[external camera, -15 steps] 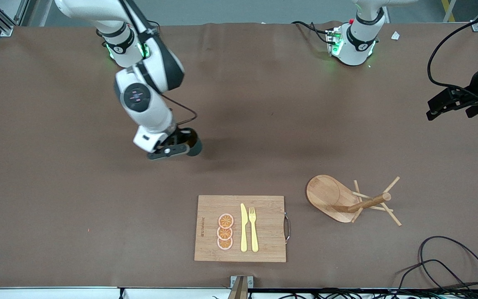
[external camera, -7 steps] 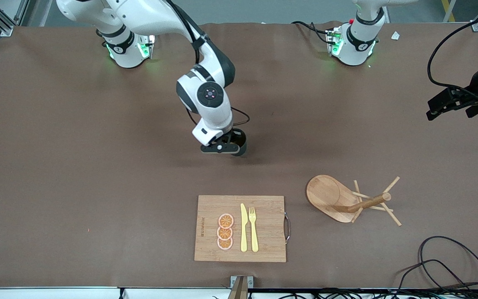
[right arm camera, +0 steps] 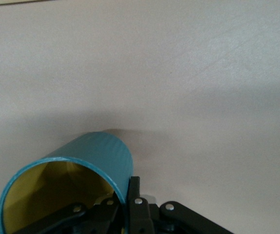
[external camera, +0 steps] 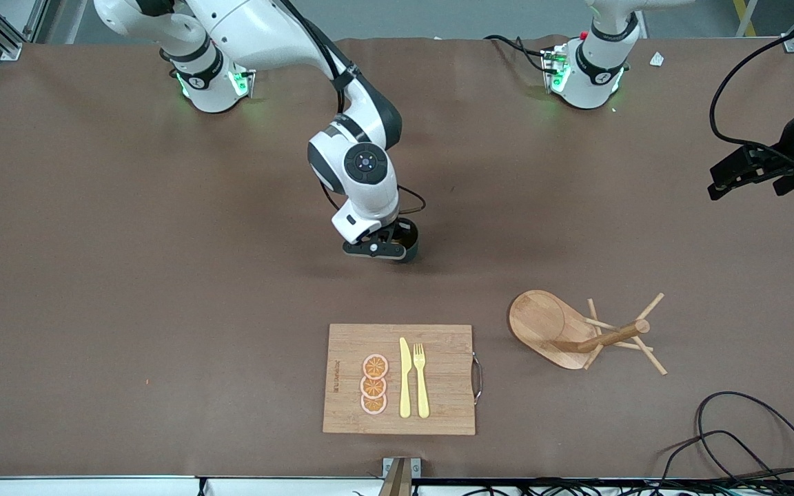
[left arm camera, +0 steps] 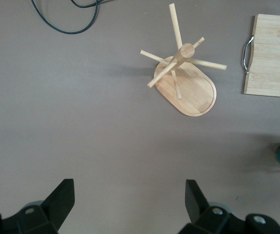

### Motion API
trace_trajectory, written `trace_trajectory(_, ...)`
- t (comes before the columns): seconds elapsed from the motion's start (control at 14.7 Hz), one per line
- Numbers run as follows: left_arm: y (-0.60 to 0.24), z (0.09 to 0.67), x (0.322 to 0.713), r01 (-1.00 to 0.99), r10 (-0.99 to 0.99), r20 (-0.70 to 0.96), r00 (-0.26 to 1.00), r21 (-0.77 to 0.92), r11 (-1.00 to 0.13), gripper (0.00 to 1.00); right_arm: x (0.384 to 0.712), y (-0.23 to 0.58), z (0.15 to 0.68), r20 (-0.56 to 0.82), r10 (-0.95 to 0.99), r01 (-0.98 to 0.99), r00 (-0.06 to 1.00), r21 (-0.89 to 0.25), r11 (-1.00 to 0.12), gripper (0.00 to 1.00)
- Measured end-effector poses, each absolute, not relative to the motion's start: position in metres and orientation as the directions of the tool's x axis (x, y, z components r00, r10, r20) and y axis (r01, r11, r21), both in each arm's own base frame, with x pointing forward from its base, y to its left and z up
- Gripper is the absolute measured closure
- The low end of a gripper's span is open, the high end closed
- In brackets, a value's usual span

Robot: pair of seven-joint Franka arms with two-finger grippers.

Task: Pass cup and hang on rack
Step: 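Set the mug down, open the right gripper while the left gripper approaches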

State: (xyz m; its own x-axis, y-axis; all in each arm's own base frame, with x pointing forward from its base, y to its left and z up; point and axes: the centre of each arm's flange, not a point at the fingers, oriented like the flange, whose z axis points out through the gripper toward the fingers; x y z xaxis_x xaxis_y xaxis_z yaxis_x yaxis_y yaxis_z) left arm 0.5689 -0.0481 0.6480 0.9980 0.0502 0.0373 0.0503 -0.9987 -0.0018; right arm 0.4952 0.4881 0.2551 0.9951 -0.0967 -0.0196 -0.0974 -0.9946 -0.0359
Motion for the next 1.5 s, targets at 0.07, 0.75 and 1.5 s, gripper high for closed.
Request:
trace_trajectory(0.07, -0.049, 0.647, 0.569, 0.049, 0.049, 0.036, 0.998, -0.002, -0.999, 0.00, 0.493, 0.490, 0.255, -0.021, -0.098, -0.099, 0.995, -0.035, -0.995, 0.96)
trace_trajectory(0.75, -0.054, 0.632, 0.568, 0.041, 0.042, -0.038, 0.998, -0.011, -0.999, 0.00, 0.489, 0.492, 0.239, 0.028, -0.027, -0.028, 0.999, 0.030, -0.999, 0.90)
trace_trajectory(1.5, -0.125, 0.633, 0.556, 0.221, 0.221, -0.045, 0.974, 0.006, -0.975, 0.00, 0.505, 0.489, 0.281, 0.011, 0.004, 0.004, 1.000, 0.017, -1.000, 0.00)
